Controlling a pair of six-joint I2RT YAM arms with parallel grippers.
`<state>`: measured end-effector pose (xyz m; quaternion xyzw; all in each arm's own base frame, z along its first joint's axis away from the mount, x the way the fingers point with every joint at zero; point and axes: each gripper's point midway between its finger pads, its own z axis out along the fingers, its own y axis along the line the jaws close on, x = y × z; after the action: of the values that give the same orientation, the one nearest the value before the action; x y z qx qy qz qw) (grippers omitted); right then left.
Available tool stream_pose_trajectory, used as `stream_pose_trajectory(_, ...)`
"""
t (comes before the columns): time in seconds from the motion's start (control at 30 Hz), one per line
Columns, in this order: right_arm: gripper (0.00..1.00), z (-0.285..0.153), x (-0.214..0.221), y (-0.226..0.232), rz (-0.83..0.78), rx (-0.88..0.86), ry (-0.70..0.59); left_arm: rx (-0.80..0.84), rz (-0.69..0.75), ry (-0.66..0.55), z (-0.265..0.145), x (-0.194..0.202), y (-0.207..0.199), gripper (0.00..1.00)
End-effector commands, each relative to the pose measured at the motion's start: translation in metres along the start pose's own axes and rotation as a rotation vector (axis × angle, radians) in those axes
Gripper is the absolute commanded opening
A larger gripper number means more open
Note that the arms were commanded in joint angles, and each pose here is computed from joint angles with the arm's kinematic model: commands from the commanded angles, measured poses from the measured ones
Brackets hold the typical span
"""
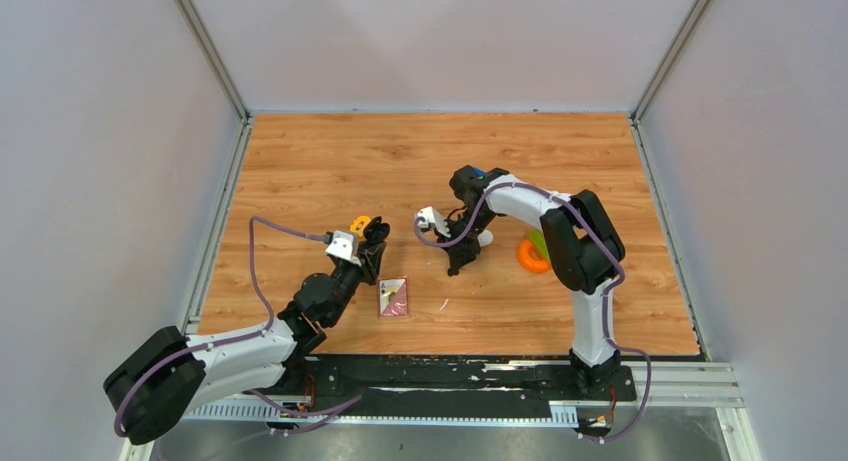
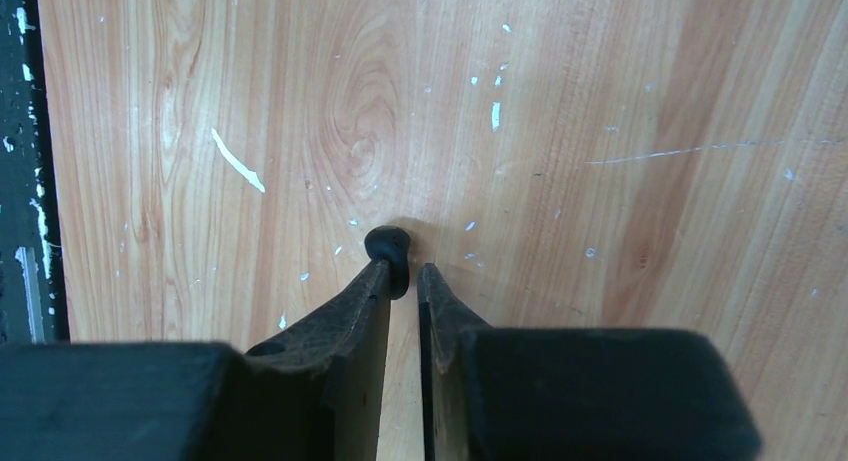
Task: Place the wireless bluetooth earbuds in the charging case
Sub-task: Pick up the earbud from the center of the board, then place the earbud at the center of the board.
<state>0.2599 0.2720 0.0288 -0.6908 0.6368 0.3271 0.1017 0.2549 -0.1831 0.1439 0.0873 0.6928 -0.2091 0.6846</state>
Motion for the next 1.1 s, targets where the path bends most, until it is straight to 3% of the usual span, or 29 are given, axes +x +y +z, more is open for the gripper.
stream_pose_trajectory(0.0,0.16,0.001,-0.005,0.005,-0.007,-0.033,-0.025,0.005,-0.042,-0.068,0.008,-0.025,-0.006,0.0)
stream_pose_trajectory(0.23,0.03,-0.008,-0.012,0.011,-0.022,-0.033,-0.036,0.007,-0.04,-0.064,0.008,-0.023,-0.006,0.0)
stream_pose_trajectory(0.53,0.02,-0.057,-0.038,0.04,-0.109,0.087,-0.064,0.081,-0.028,-0.037,0.013,-0.017,-0.021,0.0)
stream_pose_trajectory(0.73,0.03,-0.088,-0.061,0.087,-0.263,0.178,-0.071,0.452,0.047,-0.019,0.011,-0.012,-0.088,0.0)
stream_pose_trajectory(0.9,0.04,-0.1,-0.068,0.127,-0.339,0.205,-0.064,0.605,0.074,0.006,0.006,-0.006,-0.113,0.0)
stream_pose_trajectory(1.07,0.04,-0.115,-0.073,0.138,-0.338,0.269,-0.076,0.818,0.077,0.009,-0.011,0.0,-0.144,0.0)
